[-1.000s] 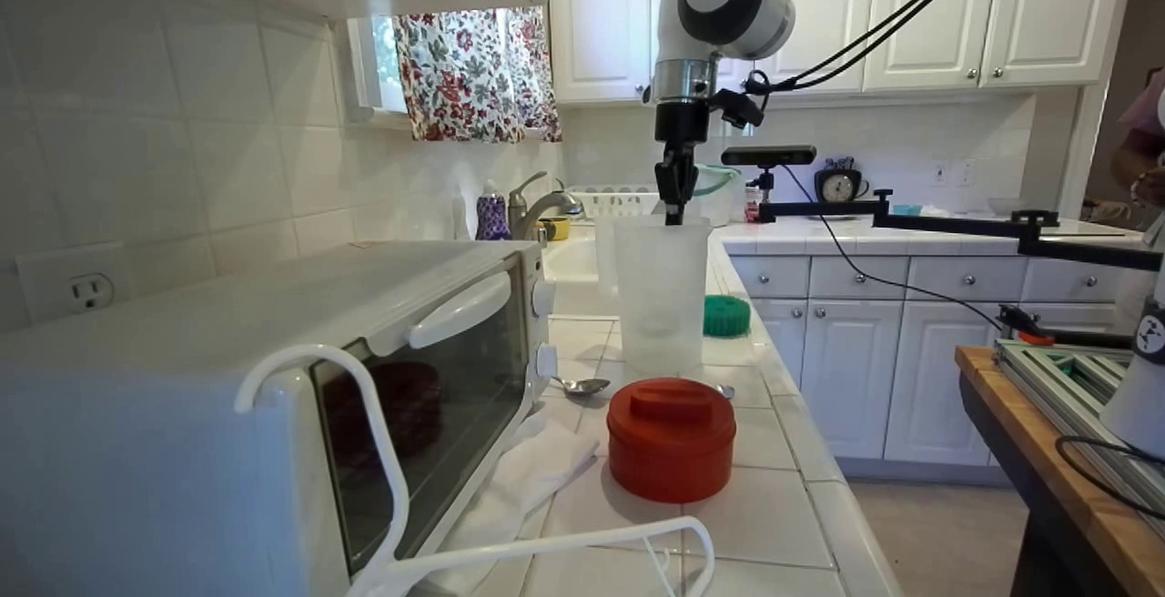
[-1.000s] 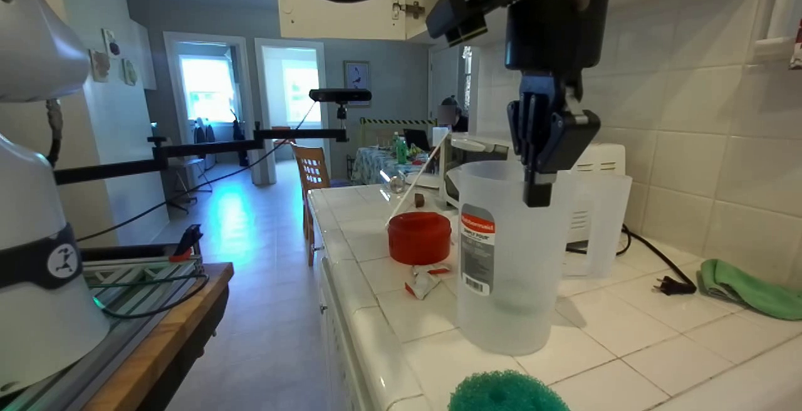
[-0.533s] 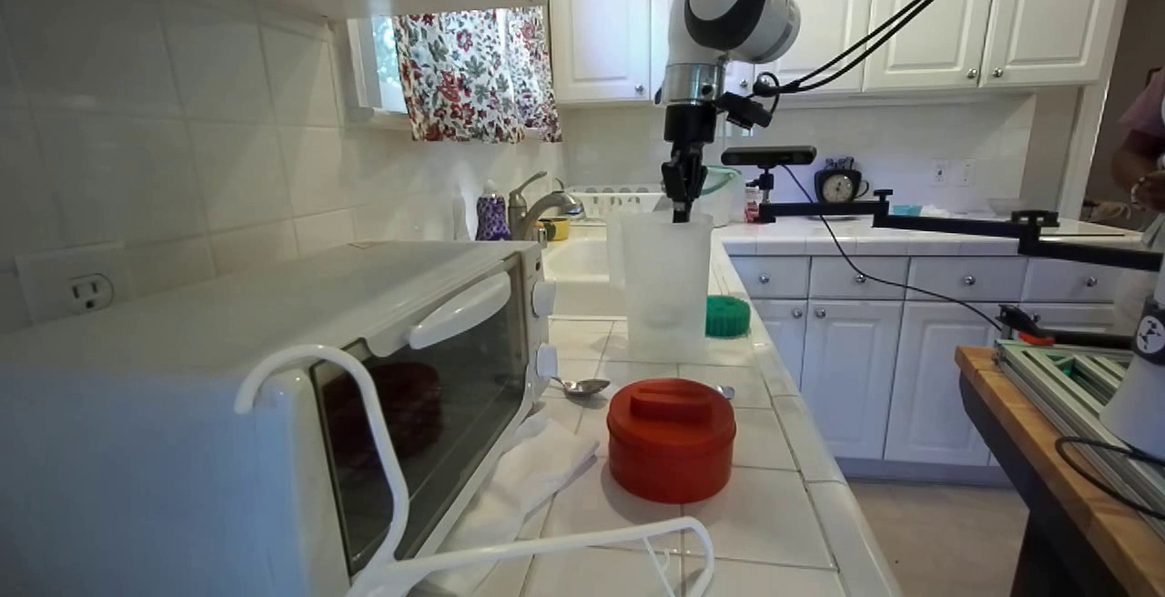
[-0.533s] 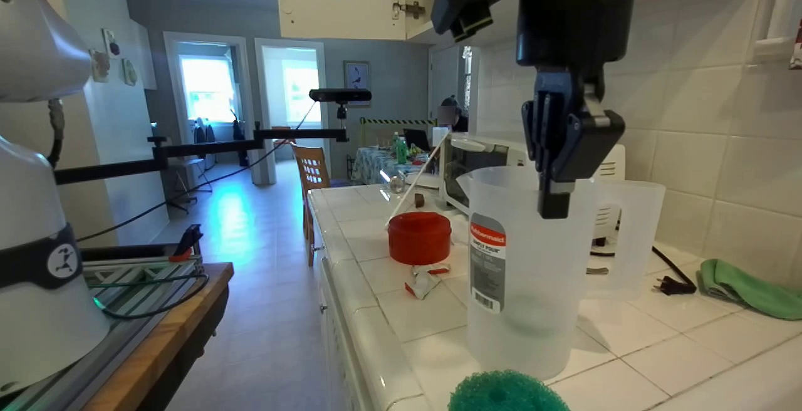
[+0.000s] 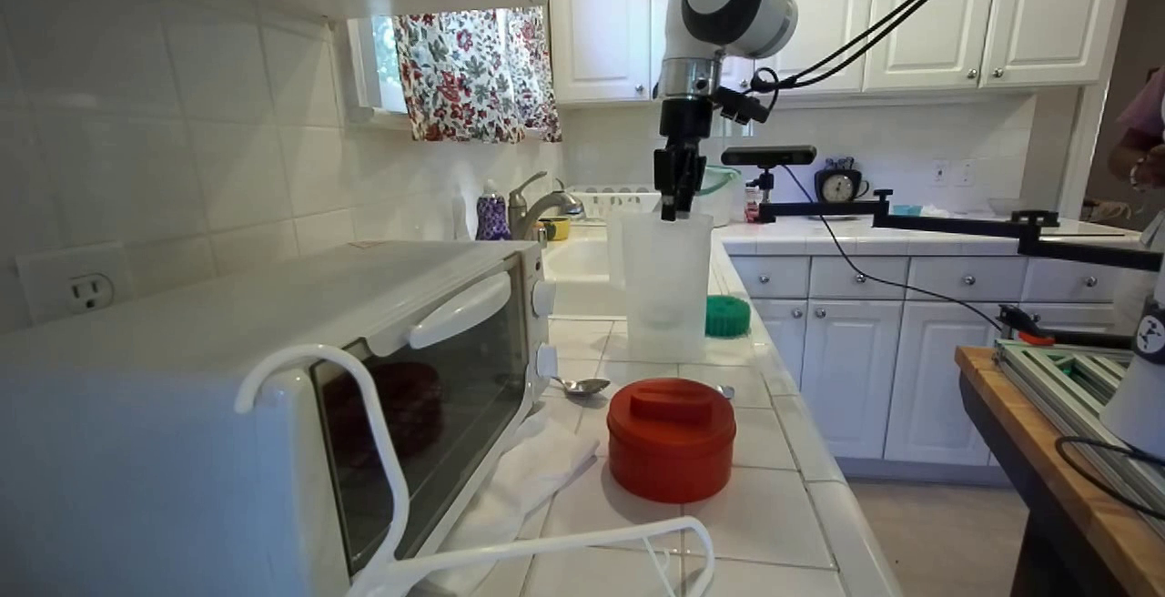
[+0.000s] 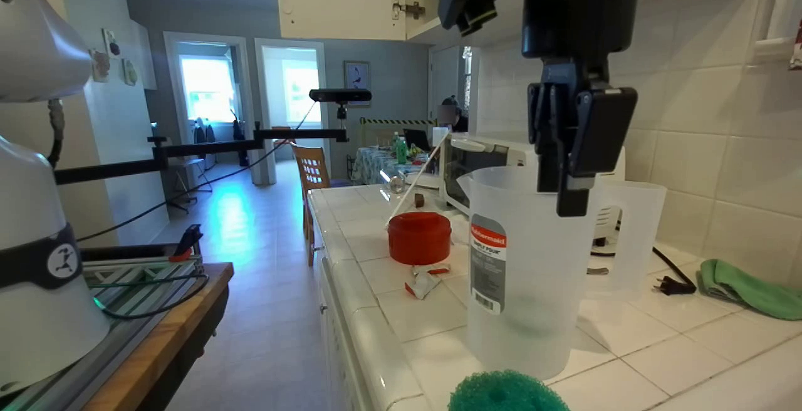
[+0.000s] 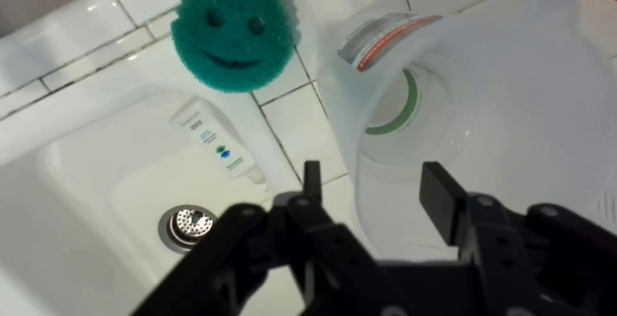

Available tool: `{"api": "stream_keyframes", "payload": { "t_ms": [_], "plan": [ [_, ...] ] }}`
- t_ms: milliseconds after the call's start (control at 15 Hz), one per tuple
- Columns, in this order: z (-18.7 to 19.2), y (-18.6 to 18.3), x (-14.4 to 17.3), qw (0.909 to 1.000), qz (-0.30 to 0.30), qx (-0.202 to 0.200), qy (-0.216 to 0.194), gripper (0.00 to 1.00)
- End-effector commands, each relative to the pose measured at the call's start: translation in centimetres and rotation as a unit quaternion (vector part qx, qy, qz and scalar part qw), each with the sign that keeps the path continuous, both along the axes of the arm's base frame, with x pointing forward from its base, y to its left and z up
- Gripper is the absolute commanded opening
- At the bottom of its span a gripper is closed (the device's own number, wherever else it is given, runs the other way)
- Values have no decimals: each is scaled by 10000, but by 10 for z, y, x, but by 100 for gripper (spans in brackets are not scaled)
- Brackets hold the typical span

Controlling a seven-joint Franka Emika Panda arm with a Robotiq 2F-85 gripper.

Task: Open the jug, move it to the right and then put some of its contents onto the counter

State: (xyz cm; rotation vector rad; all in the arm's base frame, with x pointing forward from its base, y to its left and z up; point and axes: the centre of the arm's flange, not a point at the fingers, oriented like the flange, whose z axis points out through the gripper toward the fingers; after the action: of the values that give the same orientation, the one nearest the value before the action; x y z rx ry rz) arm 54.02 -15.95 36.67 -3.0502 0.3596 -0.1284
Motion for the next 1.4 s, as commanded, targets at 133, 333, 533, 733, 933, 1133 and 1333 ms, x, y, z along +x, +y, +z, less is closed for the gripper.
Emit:
{"api": "stream_keyframes", "payload": {
  "t_ms": [133,333,533,733,933,1133,1333],
  "plan": [
    [39,5,-9,10000,-24,-17,-30,99],
    [62,15,-13,9999,106,63,-77,100],
    [69,30,-7,9993,318,123,-133,100],
    [56,42,2,9986,499,130,-121,100],
    [40,46,7,9981,596,146,-35,100],
    [25,43,8,9980,607,167,87,100],
    [13,42,10,9979,603,203,141,100]
  ]
}}
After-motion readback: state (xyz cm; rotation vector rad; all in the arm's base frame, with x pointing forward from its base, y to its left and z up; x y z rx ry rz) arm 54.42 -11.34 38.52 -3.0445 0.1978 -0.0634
